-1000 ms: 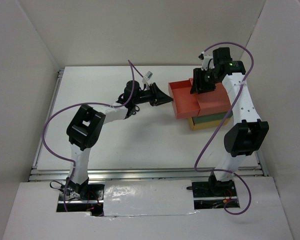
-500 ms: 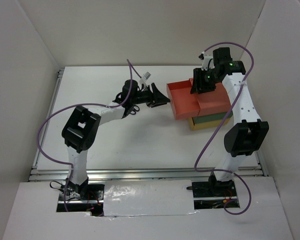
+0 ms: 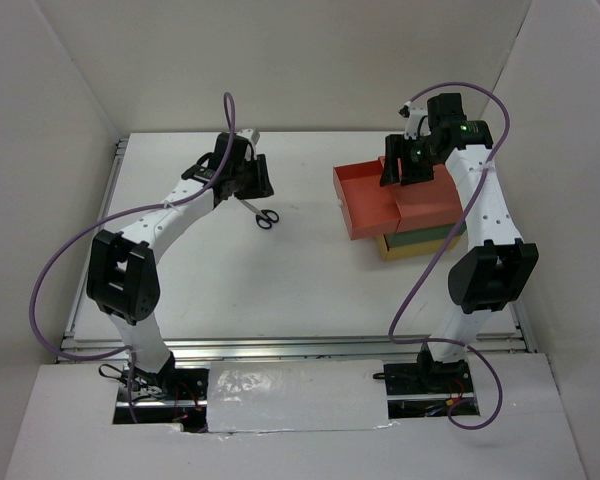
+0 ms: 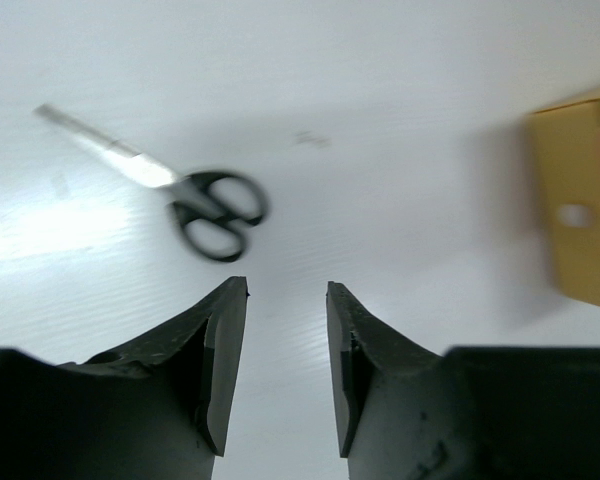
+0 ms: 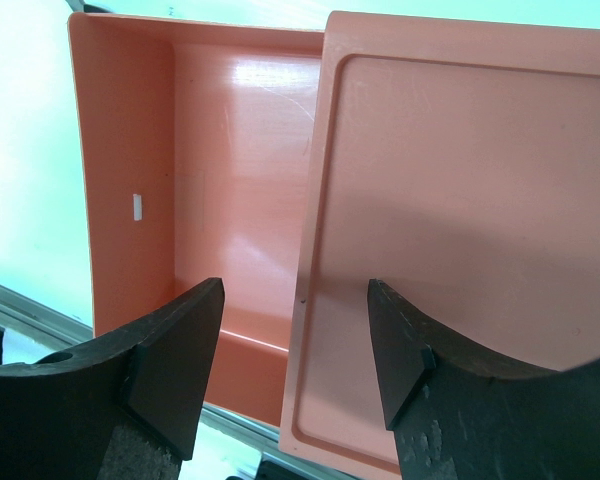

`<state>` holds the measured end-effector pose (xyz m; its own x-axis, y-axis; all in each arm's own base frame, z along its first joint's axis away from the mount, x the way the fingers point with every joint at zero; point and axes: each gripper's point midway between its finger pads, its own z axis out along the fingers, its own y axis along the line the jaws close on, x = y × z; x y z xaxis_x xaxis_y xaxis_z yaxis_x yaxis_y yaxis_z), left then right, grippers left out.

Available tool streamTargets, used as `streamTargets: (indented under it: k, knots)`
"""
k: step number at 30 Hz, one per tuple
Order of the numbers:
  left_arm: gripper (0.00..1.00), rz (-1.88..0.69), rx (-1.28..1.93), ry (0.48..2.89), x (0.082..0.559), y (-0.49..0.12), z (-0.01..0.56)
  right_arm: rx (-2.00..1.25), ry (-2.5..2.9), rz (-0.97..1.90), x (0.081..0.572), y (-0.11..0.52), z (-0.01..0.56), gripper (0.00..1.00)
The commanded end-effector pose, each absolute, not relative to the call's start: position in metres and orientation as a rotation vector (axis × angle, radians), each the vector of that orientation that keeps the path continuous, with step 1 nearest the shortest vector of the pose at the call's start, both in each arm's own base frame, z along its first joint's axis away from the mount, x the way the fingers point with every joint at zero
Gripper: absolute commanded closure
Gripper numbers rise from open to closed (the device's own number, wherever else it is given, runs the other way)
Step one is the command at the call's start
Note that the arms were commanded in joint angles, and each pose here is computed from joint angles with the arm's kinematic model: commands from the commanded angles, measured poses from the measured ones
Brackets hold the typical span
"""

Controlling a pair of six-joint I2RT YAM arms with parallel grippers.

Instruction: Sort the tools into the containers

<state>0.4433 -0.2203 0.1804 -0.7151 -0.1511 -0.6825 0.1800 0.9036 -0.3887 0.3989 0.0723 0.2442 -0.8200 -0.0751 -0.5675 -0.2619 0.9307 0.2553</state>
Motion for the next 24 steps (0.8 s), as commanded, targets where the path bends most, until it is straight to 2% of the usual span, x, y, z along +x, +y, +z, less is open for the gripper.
streamTargets:
  k: [1,4,16,24]
  knots:
    - [0.51,-0.106,-0.001,2.562,0.421,-0.158,0.119,-0.228,2.467,0.403,0.403,0.065,0.262,0.32]
    - [0.53,-0.144,-0.080,2.649,0.426,-0.161,0.097,-0.227,2.459,0.403,0.403,0.066,0.266,0.32]
    - [0.58,-0.240,-0.101,2.720,0.440,-0.195,0.064,-0.226,2.464,0.381,0.400,0.063,0.265,0.31]
    - [0.54,-0.269,-0.114,2.703,0.458,-0.206,0.056,-0.229,2.470,0.375,0.401,0.062,0.263,0.30]
